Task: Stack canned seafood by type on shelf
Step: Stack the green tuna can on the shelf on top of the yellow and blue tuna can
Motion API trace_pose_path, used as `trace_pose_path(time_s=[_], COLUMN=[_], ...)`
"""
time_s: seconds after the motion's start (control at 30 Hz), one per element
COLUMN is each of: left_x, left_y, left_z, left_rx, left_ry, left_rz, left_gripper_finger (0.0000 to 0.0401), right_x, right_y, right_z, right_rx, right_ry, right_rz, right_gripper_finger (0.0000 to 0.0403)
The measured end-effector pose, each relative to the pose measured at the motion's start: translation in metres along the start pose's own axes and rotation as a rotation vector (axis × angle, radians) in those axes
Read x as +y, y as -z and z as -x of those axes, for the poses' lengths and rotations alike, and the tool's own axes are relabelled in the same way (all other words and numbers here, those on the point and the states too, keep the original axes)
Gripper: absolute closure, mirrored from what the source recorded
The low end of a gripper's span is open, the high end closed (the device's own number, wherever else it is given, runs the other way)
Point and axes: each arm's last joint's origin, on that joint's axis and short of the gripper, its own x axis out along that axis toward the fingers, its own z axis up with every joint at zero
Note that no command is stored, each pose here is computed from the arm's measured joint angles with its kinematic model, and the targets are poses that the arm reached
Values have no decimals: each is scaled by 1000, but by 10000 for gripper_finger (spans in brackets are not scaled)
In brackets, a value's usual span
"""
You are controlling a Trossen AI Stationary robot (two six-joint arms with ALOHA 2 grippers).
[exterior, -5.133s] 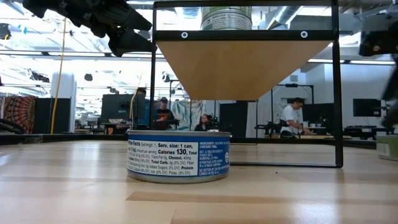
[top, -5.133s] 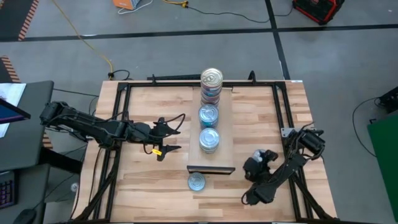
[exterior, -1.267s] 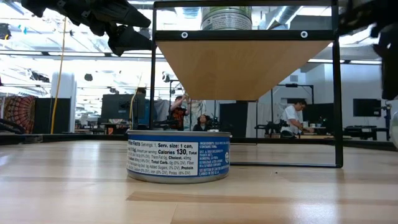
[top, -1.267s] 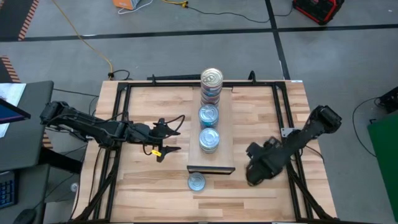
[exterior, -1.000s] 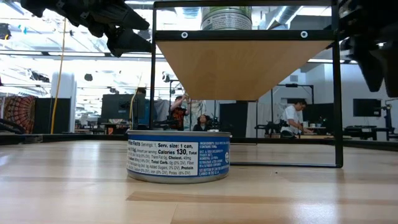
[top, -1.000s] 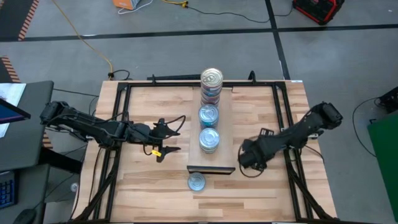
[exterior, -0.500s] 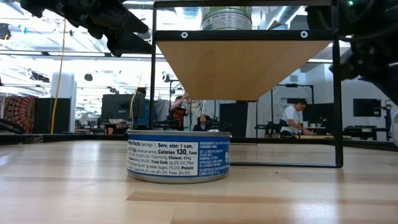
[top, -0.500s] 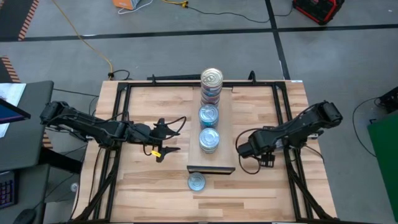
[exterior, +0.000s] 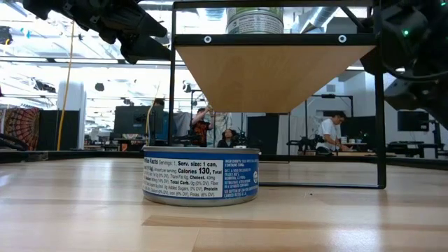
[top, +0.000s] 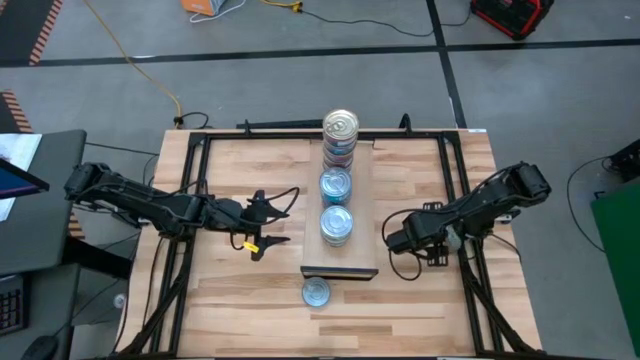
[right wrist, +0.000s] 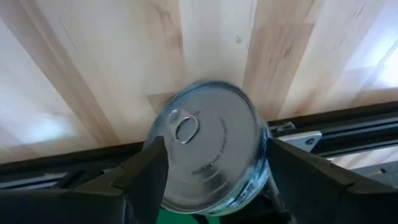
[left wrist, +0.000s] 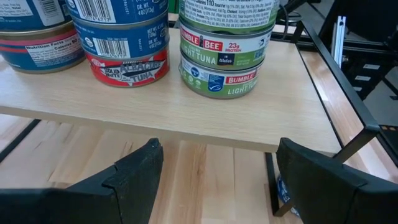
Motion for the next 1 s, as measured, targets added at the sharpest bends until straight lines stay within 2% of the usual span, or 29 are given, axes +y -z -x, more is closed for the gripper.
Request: trace_pose_path(time_s=[0.13,0.2,0.37,0.47,0.57,0.8,1.0], left_x=[0,0,0,0,0,0,0], left_y=[0,0,0,0,0,2,2], left_z=[0,0,0,0,0,0,0], left_rx=[0,-2,-2,-2,4,23,22], left_ry=[-3,-11,-12,-12,-7,-3,-3], left_rz=[-2,-2,-2,-1,0,1,2], left_gripper_finger=[99,99,99,99,99,99,99], right_x=[2,2,-12,-15,-11,7,32], right_y=[-2,-3,0,2,8,36,45], right_z=[4,8,22,33,41,48,47], right_rx=[-34,-40,31,24,11,31,110], right_ry=[-9,-16,-87,-203,-306,-337,-351], right_rz=[-12,-60,-405,-593,-708,-818,-849], right_gripper_finger=[106,111,117,117,117,117,117])
